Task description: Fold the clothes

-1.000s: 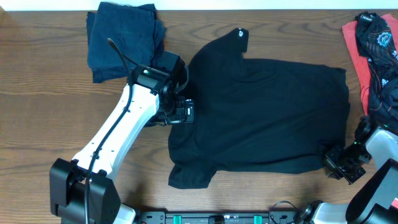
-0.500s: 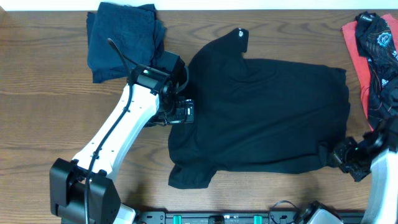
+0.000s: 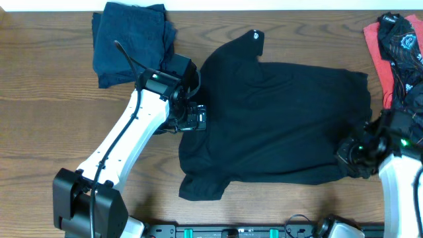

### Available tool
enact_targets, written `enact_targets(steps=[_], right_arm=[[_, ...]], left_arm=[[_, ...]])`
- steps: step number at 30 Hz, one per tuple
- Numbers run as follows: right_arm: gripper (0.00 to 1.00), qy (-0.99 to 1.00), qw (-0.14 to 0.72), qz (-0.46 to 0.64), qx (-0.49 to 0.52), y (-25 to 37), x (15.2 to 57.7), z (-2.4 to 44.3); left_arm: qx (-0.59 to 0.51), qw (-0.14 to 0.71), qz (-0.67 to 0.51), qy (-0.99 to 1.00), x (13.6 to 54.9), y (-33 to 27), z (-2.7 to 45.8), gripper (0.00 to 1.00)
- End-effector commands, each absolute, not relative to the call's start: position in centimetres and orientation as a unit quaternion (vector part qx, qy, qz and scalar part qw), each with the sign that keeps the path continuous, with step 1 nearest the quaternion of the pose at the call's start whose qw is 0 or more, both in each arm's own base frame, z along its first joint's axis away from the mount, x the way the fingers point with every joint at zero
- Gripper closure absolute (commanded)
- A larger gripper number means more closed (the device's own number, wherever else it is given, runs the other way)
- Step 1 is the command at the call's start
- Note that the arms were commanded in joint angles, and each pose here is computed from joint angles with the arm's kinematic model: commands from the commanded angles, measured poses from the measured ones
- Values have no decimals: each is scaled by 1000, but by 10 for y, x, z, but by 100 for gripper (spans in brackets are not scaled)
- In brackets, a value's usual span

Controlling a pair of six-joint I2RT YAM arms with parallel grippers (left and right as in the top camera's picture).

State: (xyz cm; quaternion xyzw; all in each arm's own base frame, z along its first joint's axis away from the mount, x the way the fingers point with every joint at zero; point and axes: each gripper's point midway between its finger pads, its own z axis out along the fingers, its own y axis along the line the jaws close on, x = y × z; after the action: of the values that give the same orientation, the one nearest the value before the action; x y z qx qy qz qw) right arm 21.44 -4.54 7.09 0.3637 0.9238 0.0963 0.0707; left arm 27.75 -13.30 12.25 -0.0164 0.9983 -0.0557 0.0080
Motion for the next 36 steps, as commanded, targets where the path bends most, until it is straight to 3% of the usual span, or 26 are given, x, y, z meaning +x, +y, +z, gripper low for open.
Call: enact_targets(steps=[1,12,36], right_arm=[[98,921,24,73,381,-48,207,50],[98,904,-48,-5,425,-77,194,6],[96,824,-84,-67,556,-145,140,-10]], left_arm=[[-14,3,-53,999,278,-132,121,2],[-14,-1,-51,999,276,-131,121,2],[-10,-2,-50,999,275,-130,121,2]])
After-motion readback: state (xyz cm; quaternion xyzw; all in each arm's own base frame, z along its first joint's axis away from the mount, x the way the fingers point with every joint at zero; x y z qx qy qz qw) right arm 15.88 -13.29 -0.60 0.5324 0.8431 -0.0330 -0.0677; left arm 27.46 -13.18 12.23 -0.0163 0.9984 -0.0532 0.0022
